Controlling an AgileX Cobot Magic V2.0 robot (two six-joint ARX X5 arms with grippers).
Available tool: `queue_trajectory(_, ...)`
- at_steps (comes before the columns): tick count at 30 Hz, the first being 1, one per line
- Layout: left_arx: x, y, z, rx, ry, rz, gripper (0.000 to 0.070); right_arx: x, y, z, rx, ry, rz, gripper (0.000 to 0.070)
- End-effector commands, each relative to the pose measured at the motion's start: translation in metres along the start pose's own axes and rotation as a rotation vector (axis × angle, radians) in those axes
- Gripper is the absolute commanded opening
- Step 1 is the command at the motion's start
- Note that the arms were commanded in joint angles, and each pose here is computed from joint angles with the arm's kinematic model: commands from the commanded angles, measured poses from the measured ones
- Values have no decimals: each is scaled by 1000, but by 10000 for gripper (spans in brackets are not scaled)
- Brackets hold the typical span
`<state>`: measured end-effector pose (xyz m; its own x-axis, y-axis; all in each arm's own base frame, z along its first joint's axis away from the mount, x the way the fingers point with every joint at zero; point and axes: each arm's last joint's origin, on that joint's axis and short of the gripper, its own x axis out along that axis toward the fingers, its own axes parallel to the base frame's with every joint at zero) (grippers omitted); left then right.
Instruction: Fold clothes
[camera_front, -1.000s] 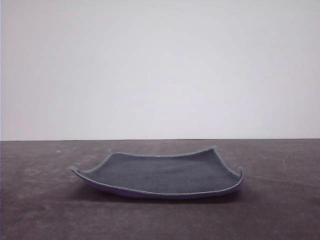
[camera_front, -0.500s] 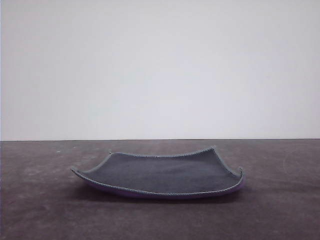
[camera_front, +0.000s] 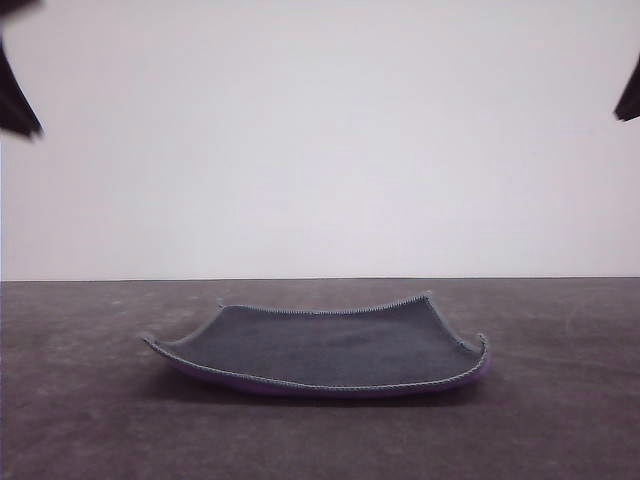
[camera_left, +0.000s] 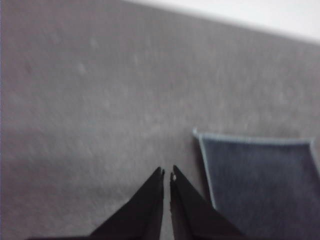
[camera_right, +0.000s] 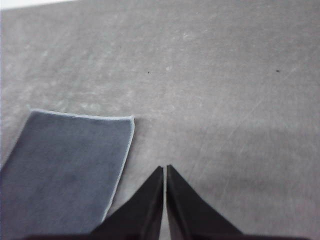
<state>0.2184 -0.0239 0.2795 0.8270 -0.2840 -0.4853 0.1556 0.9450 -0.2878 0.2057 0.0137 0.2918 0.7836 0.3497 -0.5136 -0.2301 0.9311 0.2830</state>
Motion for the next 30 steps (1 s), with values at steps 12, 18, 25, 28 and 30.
queue_trajectory(12,64,-9,-16,54,234,-203,15,64,-15,-3,0,167,128,6)
queue_trajectory(18,64,-13,-15,53,234,-303,30,70,-16,-6,16,197,182,72)
queue_trajectory(25,64,-13,-15,51,236,-316,472,70,-16,-7,20,204,181,600)
queue_trajectory(28,64,-13,-15,50,236,-321,469,70,-15,-7,22,204,182,599)
queue_trajectory(30,64,-14,-15,47,237,-324,463,70,-15,-7,29,206,190,599)
